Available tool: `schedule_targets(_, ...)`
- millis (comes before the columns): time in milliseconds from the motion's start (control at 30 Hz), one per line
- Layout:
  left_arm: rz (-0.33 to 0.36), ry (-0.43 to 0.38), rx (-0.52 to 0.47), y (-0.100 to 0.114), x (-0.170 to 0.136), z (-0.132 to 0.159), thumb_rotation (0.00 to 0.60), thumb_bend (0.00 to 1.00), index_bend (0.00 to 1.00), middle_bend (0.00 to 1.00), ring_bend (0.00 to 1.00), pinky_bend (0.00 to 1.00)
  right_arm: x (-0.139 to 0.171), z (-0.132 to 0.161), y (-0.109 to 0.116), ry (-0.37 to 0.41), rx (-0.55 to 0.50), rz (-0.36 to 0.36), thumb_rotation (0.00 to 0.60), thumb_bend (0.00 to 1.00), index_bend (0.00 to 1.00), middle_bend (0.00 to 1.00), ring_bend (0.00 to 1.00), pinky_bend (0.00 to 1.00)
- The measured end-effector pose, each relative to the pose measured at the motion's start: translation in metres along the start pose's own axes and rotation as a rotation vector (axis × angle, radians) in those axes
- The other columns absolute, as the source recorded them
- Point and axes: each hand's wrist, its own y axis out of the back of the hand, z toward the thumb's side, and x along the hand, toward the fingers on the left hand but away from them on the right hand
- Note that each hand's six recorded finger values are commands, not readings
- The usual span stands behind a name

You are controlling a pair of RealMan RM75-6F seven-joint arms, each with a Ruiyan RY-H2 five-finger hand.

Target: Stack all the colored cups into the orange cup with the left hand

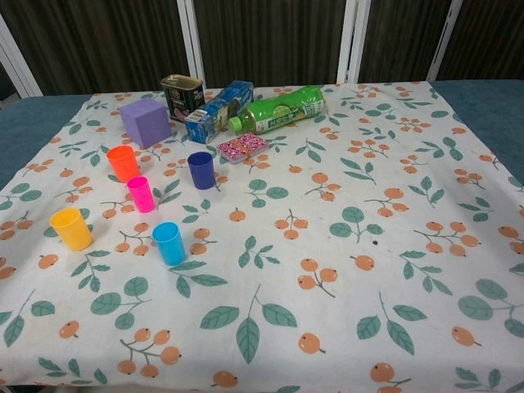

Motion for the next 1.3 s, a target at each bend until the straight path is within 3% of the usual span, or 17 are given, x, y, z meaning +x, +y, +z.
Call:
schedule_targets(200,-0.001,-0.026,-0.007,-0.004,0.005,0.008,0.6,0.46,0.0,0.0,0.0,0.14,0.003,-0.002,0.001,-0.004,0.007,0.0,0.6,0.15,0.0,0.0,0.0,0.0)
schedule_targets(267,0.013,-0.047,-0.033,-0.006,0.009,0.016,0.6,0.46,0.0,0.03,0.08,0.29,0.004,-0.003,0.003,-0.003,-0.002,-0.006,0.6,0.15,0.0,0.0,0.0,0.0)
schedule_targets(333,0.051,-0.079,-0.08,-0.006,0.014,0.027,0.6,0.46,0.0,0.17,0.33,0.61,0.006,-0.006,0.007,-0.006,-0.011,-0.014,0.6,0.15,0.0,0.0,0.0,0.0)
schedule_targets(367,0.069,-0.095,-0.104,-0.006,0.018,0.034,0.6,0.46,0.0,0.23,0.42,0.72,0.007,-0.007,0.008,-0.009,-0.014,-0.016,0.6,0.15,0.0,0.0,0.0,0.0)
schedule_targets(400,0.088,-0.114,-0.127,-0.006,0.023,0.041,0.6,0.46,0.01,0.37,0.61,0.87,0.007,-0.009,0.009,-0.013,-0.016,-0.017,0.6,0.15,0.0,0.0,0.0,0.0)
schedule_targets(433,0.114,-0.139,-0.156,-0.004,0.031,0.051,0.6,0.46,0.03,0.45,0.71,0.94,0.008,-0.01,0.01,-0.018,-0.019,-0.019,0.6,0.15,0.0,0.0,0.0,0.0)
schedule_targets(500,0.151,-0.17,-0.193,0.0,0.047,0.067,0.6,0.46,0.12,0.74,0.95,1.0,0.008,-0.009,0.011,-0.015,-0.019,-0.021,0.6,0.15,0.0,0.0,0.0,0.0)
schedule_targets(533,0.175,-0.185,-0.216,0.003,0.059,0.079,0.6,0.46,0.15,0.82,0.98,1.0,0.009,-0.009,0.011,-0.013,-0.018,-0.02,0.6,0.15,0.0,0.0,0.0,0.0)
schedule_targets(600,0.196,-0.198,-0.238,0.005,0.075,0.096,0.6,0.46,0.2,0.98,1.0,1.0,0.01,-0.01,0.011,-0.013,-0.019,-0.02,0.6,0.15,0.0,0.0,0.0,0.0)
schedule_targets(633,0.191,-0.2,-0.243,0.003,0.084,0.105,0.6,0.46,0.21,1.0,1.0,1.0,0.01,-0.01,0.011,-0.014,-0.02,-0.022,0.6,0.16,0.0,0.0,0.0,0.0)
schedule_targets(833,0.044,-0.191,-0.264,-0.018,0.127,0.144,0.6,0.44,0.22,1.0,1.0,1.0,0.007,-0.015,0.01,-0.03,-0.018,-0.014,0.6,0.15,0.0,0.0,0.0,0.0)
schedule_targets(1133,-0.024,-0.181,-0.185,-0.039,0.187,0.226,0.6,0.41,0.24,1.0,1.0,1.0,0.004,-0.02,0.01,-0.042,-0.028,-0.003,0.6,0.15,0.0,0.0,0.0,0.0)
schedule_targets(1300,-0.061,-0.149,-0.146,-0.054,0.207,0.248,0.6,0.39,0.24,1.0,1.0,1.0,0.004,-0.02,0.009,-0.038,-0.034,0.007,0.6,0.15,0.0,0.0,0.0,0.0)
